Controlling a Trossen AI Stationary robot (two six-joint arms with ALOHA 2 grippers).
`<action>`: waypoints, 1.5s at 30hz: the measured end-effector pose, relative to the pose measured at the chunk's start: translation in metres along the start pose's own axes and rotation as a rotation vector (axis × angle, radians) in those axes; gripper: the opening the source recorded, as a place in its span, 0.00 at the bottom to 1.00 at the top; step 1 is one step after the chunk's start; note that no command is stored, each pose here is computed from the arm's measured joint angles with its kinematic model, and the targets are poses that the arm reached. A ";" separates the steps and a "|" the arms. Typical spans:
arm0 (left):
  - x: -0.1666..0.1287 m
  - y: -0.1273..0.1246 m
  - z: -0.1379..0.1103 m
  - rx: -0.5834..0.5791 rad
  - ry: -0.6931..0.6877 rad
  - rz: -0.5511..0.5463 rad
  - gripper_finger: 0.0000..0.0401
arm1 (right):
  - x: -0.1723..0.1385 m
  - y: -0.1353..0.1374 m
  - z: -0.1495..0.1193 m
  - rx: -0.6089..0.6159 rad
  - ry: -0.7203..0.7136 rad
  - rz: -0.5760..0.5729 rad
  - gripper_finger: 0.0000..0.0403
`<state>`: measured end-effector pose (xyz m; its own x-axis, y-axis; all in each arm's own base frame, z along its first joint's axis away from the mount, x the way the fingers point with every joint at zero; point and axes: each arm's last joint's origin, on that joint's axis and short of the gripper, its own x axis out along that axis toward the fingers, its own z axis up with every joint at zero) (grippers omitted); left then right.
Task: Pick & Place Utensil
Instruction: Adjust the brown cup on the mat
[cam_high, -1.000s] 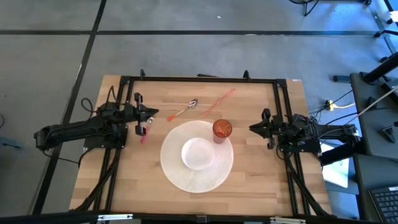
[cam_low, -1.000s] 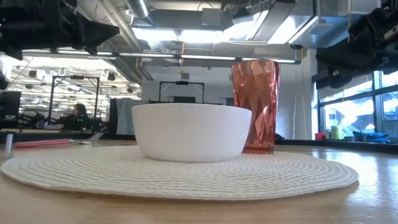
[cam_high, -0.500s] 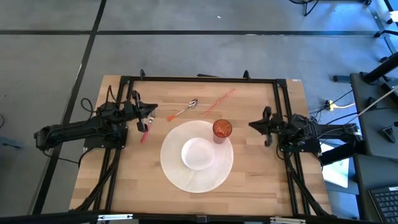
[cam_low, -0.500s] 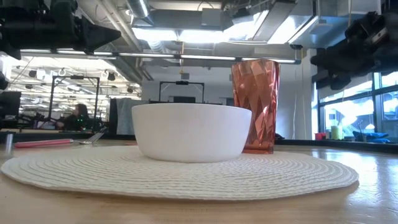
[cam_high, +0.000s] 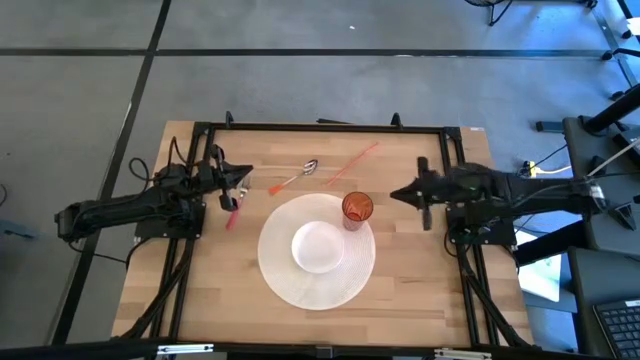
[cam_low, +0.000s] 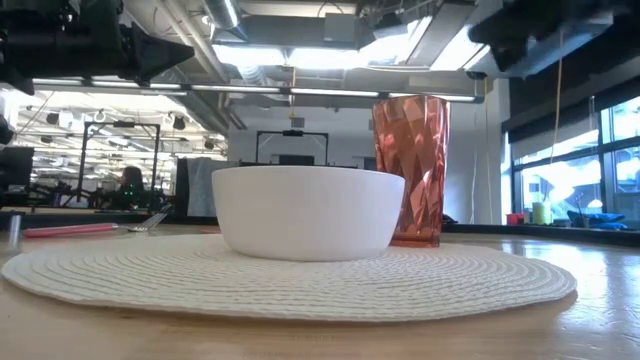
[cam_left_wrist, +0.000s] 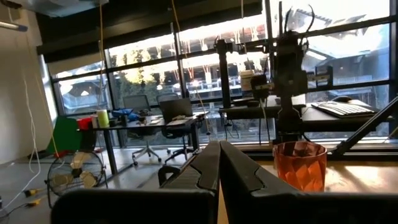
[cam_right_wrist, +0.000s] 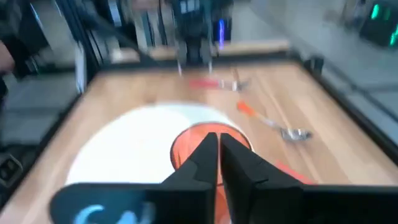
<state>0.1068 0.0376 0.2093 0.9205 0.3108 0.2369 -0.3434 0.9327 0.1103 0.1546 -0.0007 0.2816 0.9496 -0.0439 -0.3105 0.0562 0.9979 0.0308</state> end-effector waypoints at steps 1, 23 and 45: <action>0.000 0.000 -0.001 0.000 0.007 -0.001 0.00 | 0.006 0.001 0.011 -0.005 0.050 -0.012 0.08; 0.000 0.000 -0.001 -0.001 0.014 -0.003 0.02 | 0.130 0.065 0.077 -0.282 0.765 0.151 0.55; 0.000 0.000 -0.002 -0.001 0.016 -0.003 0.02 | 0.146 0.068 0.065 -0.301 0.802 0.118 0.52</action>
<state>0.1072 0.0377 0.2077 0.9246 0.3105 0.2207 -0.3401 0.9339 0.1105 0.3171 0.0576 0.3006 0.4334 -0.0063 -0.9012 -0.2204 0.9689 -0.1128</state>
